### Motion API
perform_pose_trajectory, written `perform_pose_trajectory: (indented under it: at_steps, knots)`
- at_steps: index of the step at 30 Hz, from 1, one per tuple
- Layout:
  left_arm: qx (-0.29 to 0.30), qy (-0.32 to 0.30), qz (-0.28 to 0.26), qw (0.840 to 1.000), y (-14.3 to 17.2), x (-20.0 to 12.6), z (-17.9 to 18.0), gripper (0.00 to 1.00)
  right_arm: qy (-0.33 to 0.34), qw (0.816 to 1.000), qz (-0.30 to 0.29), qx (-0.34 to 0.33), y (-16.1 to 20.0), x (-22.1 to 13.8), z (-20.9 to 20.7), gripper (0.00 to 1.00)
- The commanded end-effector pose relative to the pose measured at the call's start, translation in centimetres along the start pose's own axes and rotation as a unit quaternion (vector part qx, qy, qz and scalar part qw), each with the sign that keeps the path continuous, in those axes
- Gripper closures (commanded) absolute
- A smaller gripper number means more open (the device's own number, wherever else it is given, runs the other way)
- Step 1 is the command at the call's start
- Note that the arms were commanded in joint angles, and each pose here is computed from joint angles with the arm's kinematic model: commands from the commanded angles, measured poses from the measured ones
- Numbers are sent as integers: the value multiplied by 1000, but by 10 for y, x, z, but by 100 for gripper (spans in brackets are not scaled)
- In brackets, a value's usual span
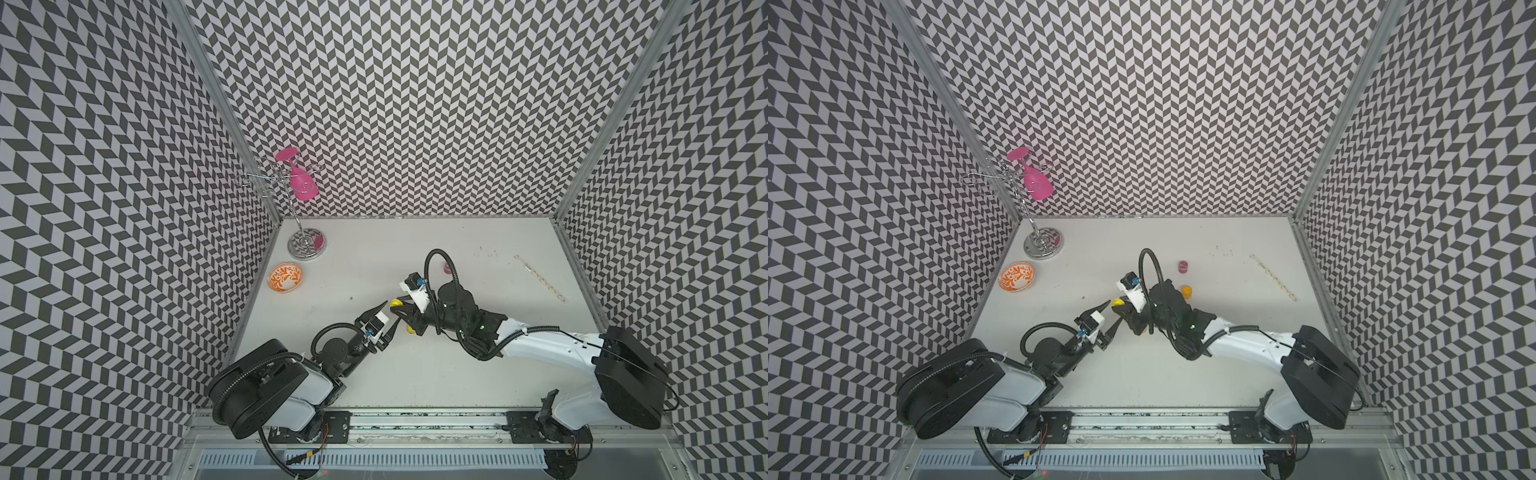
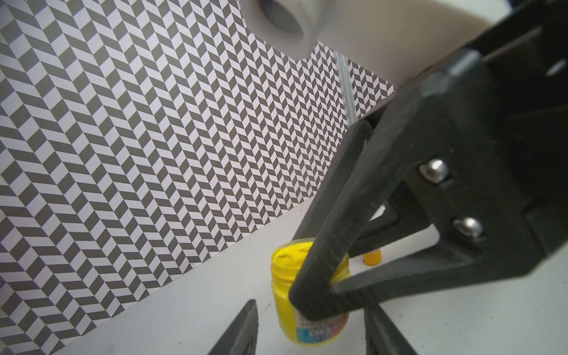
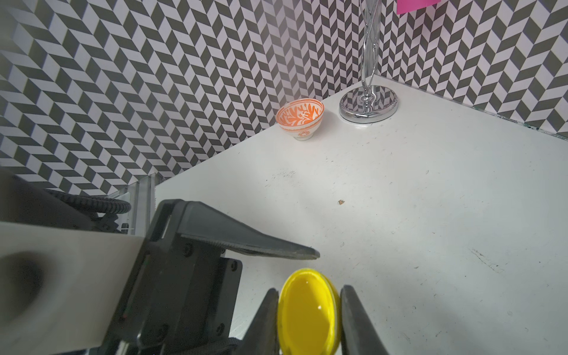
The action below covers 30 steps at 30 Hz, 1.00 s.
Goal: Close the paint jar lid
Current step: Pick up the paint jar from the center of the board.
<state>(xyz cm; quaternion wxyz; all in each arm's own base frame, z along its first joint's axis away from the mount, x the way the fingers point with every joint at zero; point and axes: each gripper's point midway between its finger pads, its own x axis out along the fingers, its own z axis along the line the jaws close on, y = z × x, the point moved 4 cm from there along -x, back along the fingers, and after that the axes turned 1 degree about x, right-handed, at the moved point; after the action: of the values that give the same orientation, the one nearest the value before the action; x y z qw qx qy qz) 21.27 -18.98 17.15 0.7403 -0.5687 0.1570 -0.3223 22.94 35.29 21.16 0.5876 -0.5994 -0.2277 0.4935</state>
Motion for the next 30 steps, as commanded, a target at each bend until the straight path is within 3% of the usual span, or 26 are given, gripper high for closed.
perform_pose_trajectory:
  at_steps: [1, 11, 17, 24, 26, 30]
  knots:
    - [-1, -56, -158, 986, -65, -13, 22, 46, -14, 999, -40, -7, -21, 2, 7, 71]
    - [0, -63, -160, 985, -67, -13, 24, 52, -32, 999, -41, -4, -17, 7, 16, 71]
    - [-3, -74, -159, 984, -67, -15, 28, 64, -37, 998, -44, -8, -16, 9, 23, 72]
    - [-8, -72, -159, 985, -66, -15, 28, 69, -32, 997, -65, -12, -19, 4, 26, 73]
    - [-5, -74, -159, 984, -67, -16, 28, 71, -31, 997, -64, -12, -18, 4, 25, 68]
    - [1, -86, -151, 985, -64, -15, 31, 71, 11, 997, -74, -18, -27, -6, 16, 45]
